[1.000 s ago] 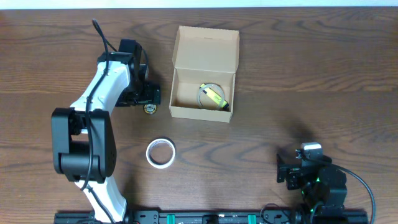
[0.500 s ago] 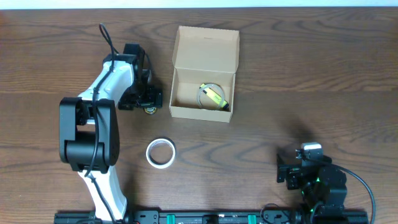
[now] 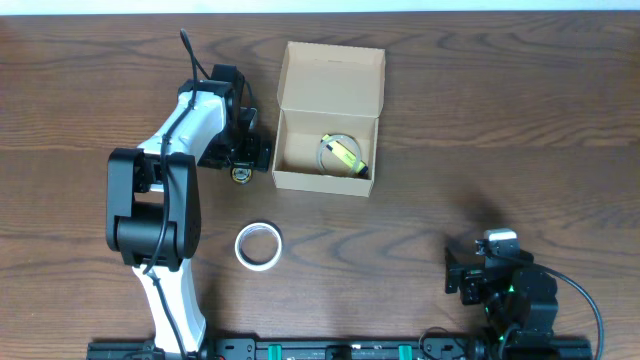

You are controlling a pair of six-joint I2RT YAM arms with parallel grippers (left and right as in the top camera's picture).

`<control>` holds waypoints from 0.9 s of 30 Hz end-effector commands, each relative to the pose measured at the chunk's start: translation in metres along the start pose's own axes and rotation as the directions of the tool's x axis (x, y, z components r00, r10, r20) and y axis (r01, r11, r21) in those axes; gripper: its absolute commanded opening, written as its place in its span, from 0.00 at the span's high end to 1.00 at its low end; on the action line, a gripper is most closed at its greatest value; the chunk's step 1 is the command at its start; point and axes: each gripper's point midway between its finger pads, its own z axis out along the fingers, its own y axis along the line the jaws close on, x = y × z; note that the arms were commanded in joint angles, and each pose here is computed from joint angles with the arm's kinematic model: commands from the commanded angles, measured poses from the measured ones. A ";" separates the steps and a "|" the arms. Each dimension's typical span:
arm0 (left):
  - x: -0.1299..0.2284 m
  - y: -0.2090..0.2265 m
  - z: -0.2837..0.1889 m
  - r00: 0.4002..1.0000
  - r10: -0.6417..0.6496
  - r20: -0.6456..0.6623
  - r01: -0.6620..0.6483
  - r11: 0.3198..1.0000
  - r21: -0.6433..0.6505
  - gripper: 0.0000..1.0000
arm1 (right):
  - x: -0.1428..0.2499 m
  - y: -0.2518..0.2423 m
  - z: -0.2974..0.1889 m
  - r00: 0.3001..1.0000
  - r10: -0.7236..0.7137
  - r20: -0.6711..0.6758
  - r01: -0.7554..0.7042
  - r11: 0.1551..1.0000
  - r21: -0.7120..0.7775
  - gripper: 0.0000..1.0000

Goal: Pack container
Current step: 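Reach the left gripper to the correction-tape dispenser and grasp it, then lift the dispenser with the left gripper over the box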

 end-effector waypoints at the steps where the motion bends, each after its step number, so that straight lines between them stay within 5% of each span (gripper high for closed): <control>1: -0.003 0.006 0.001 1.000 0.012 -0.003 -0.012 1.000 -0.027 0.00 | 0.003 0.000 0.001 1.000 -0.010 -0.004 0.010 1.000 0.001 0.01; 21: -0.001 0.003 0.010 0.999 0.022 -0.026 -0.023 0.999 -0.034 0.40 | 0.003 0.000 0.001 1.000 -0.010 -0.004 0.010 1.000 0.001 0.01; 27: -0.001 0.003 0.010 1.000 0.014 -0.025 -0.015 0.999 -0.033 0.64 | 0.002 0.000 0.001 1.000 -0.010 -0.004 0.010 1.000 0.001 0.01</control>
